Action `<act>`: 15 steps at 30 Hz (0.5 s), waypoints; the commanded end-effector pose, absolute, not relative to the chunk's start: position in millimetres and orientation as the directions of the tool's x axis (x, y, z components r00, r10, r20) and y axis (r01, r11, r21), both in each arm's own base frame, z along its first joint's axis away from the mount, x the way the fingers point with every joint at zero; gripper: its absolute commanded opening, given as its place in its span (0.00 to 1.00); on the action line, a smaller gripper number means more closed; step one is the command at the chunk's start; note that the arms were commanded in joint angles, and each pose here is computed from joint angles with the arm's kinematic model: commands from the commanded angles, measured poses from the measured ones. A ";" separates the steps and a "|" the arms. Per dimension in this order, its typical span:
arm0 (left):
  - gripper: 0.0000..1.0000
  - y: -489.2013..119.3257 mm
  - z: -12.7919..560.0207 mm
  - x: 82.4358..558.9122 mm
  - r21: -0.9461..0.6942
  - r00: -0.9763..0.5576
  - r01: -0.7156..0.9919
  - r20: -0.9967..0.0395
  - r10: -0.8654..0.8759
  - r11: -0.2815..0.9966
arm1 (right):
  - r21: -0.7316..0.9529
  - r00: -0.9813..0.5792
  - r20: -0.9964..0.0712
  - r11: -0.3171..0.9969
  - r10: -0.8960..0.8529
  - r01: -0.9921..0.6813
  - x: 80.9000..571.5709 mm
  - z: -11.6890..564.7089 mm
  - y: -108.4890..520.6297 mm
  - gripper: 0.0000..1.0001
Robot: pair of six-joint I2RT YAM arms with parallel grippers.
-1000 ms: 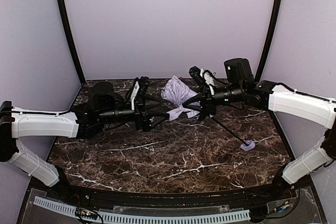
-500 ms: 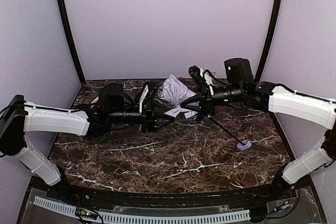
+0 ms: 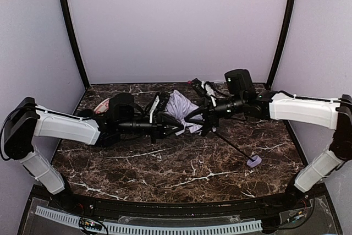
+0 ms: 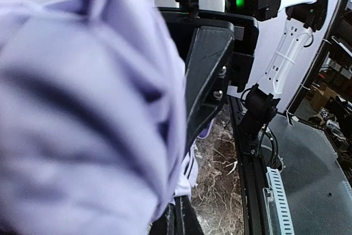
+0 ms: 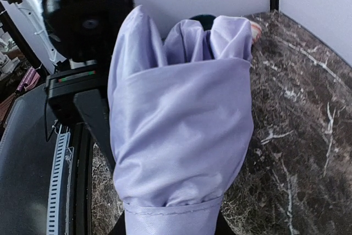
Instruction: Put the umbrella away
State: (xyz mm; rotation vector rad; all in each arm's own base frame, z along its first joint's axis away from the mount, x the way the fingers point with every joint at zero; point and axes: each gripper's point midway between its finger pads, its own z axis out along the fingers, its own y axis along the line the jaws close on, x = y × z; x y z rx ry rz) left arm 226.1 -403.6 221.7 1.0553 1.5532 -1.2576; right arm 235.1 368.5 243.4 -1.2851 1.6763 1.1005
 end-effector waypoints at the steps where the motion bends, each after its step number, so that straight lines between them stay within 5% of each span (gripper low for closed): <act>1: 0.00 -385.3 174.9 246.5 -0.349 -0.405 0.880 -0.906 0.124 0.323 | 0.403 -0.447 -0.821 0.194 -0.355 -0.895 258.5 183.2 377.3 0.00; 10: 0.00 -352.5 82.1 301.9 -0.461 -0.656 0.649 -0.741 0.139 0.605 | 0.525 -0.661 -0.626 0.403 -0.414 -0.750 305.4 74.8 369.2 0.08; 15: 0.00 -349.9 50.6 310.9 -0.458 -0.710 0.606 -0.681 0.182 0.651 | 0.550 -0.717 -0.570 0.463 -0.401 -0.695 318.6 50.2 355.4 0.26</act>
